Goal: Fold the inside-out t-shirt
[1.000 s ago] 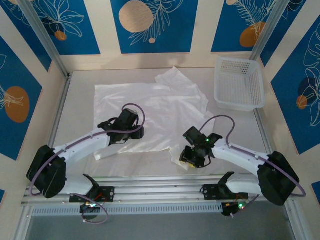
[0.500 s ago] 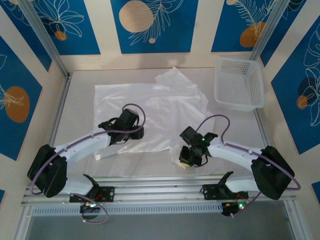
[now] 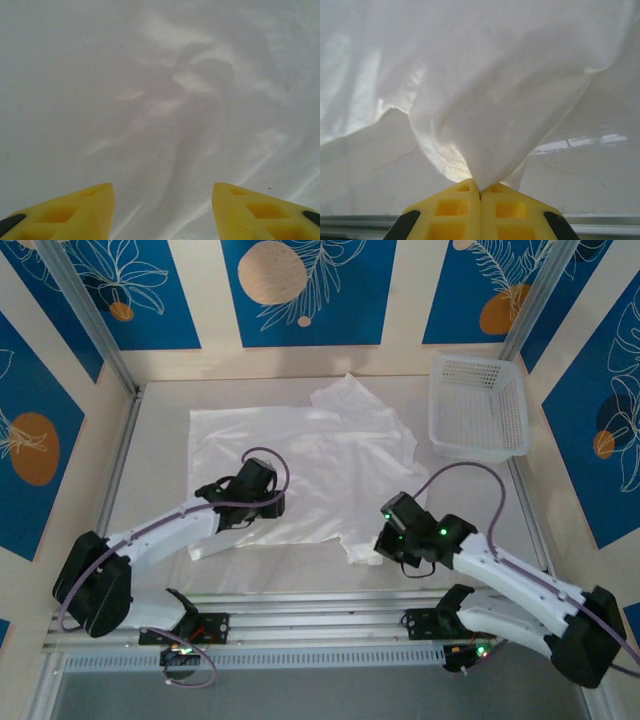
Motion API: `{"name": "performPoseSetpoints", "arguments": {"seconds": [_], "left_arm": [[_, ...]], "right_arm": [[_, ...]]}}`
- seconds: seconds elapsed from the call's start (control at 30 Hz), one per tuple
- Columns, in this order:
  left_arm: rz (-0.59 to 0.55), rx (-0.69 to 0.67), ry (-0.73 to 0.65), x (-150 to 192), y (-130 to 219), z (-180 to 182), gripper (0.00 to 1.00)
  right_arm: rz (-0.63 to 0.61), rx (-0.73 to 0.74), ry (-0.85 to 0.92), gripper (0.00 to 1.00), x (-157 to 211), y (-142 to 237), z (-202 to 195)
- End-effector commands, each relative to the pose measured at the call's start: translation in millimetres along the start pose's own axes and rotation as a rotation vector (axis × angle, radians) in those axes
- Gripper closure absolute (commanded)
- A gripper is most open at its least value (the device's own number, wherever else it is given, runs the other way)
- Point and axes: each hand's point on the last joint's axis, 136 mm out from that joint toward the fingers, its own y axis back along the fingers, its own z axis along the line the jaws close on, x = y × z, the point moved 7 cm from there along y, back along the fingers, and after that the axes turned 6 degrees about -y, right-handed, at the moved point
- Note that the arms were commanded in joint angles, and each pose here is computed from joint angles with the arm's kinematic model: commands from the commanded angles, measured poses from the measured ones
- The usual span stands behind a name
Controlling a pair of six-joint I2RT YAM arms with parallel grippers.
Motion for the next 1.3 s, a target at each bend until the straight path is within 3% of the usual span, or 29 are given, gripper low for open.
{"name": "performPoseSetpoints", "arguments": {"seconds": [0.0,0.13,0.3,0.5,0.77,0.9,1.13,1.27], "left_arm": [[-0.058,-0.065,0.044,0,15,13,0.46],[-0.122,-0.129,0.096,4,30,27,0.46],[-0.164,-0.208,0.154,15,44,46,0.44],[-0.108,-0.308,0.240,41,47,66,0.44],[0.038,-0.474,0.466,88,49,115,0.46],[0.109,-0.464,0.596,109,44,136,0.46],[0.159,-0.437,0.694,122,29,150,0.48],[0.157,-0.287,0.762,119,9,145,0.53]], "right_arm": [[-0.104,0.060,-0.042,1.00,-9,13,-16],[-0.136,0.025,-0.039,1.00,-12,22,-15],[-0.154,-0.097,0.045,1.00,-22,28,14],[-0.130,-0.110,0.099,1.00,-27,19,36],[-0.219,-0.107,0.024,1.00,-46,30,20],[-0.191,-0.134,-0.012,1.00,-52,25,17],[-0.149,-0.145,-0.018,1.00,-52,13,17],[-0.144,-0.142,-0.029,1.00,-52,12,12]]}}
